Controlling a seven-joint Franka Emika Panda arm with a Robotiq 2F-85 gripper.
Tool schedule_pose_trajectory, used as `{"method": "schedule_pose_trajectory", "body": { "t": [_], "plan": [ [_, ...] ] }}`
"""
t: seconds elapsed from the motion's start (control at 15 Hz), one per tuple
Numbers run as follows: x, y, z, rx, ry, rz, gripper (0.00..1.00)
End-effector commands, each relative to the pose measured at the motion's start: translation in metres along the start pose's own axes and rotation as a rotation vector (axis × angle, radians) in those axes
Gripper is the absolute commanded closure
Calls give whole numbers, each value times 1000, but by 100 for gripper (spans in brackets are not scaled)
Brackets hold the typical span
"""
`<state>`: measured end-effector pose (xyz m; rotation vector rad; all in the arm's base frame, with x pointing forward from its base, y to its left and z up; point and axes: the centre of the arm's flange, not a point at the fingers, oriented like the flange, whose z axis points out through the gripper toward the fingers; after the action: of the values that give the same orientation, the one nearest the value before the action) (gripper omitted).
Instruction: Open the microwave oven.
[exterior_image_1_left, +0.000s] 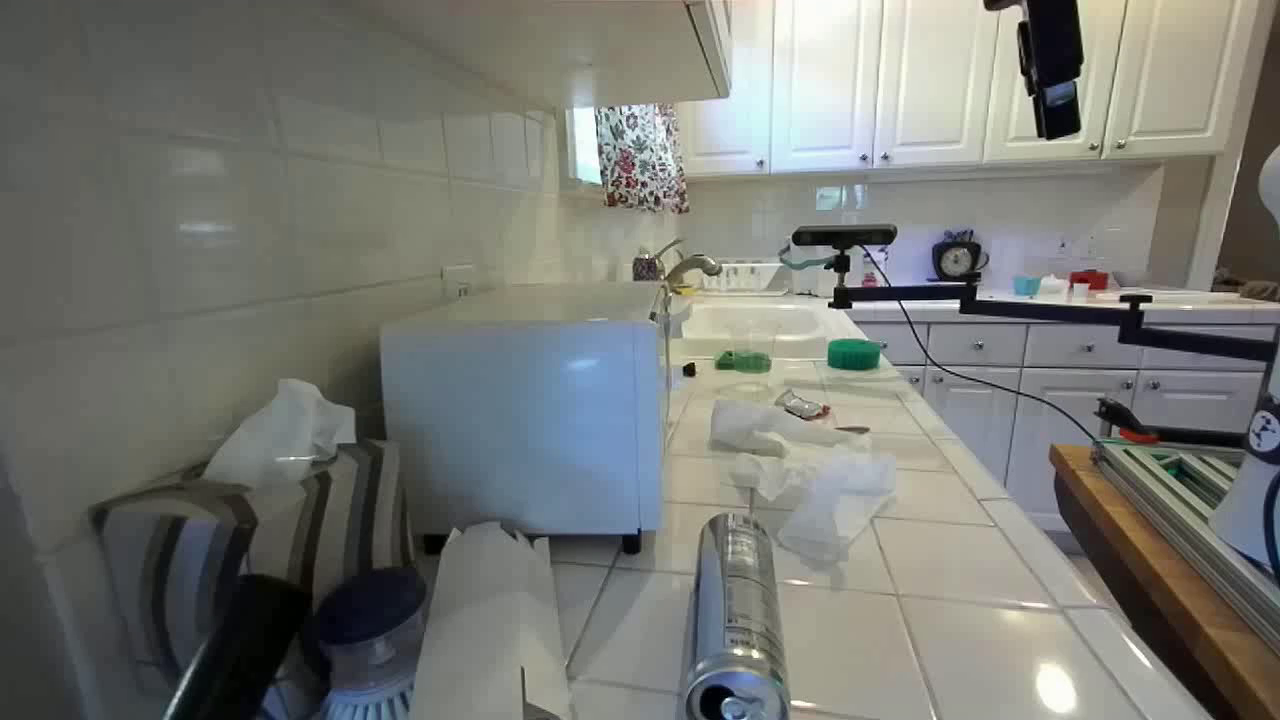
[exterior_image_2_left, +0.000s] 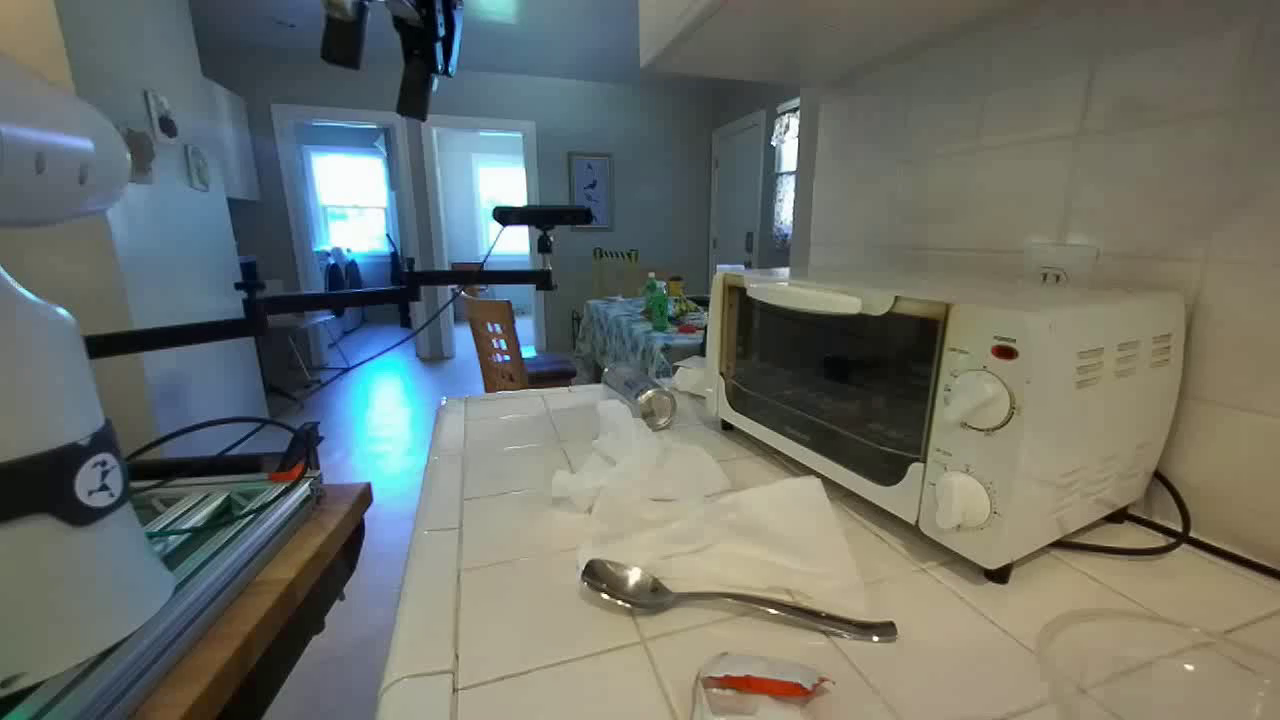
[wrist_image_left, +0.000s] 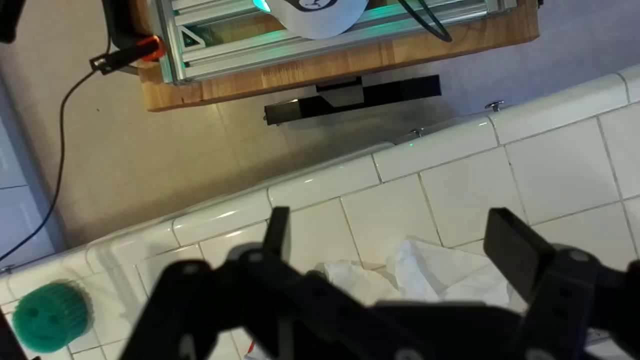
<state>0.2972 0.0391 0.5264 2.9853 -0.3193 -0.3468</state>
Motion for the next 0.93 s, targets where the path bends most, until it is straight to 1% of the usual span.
{"method": "schedule_pose_trajectory", "body": {
  "t": [0.0, 0.27, 0.47, 0.87],
  "plan": [
    [0, 0, 0, 0, 0, 0, 0],
    [0, 0, 0, 0, 0, 0, 0],
    [18, -2, -2, 71, 68, 165, 0],
    [48, 6, -2, 221, 171, 435, 0]
  ]
}}
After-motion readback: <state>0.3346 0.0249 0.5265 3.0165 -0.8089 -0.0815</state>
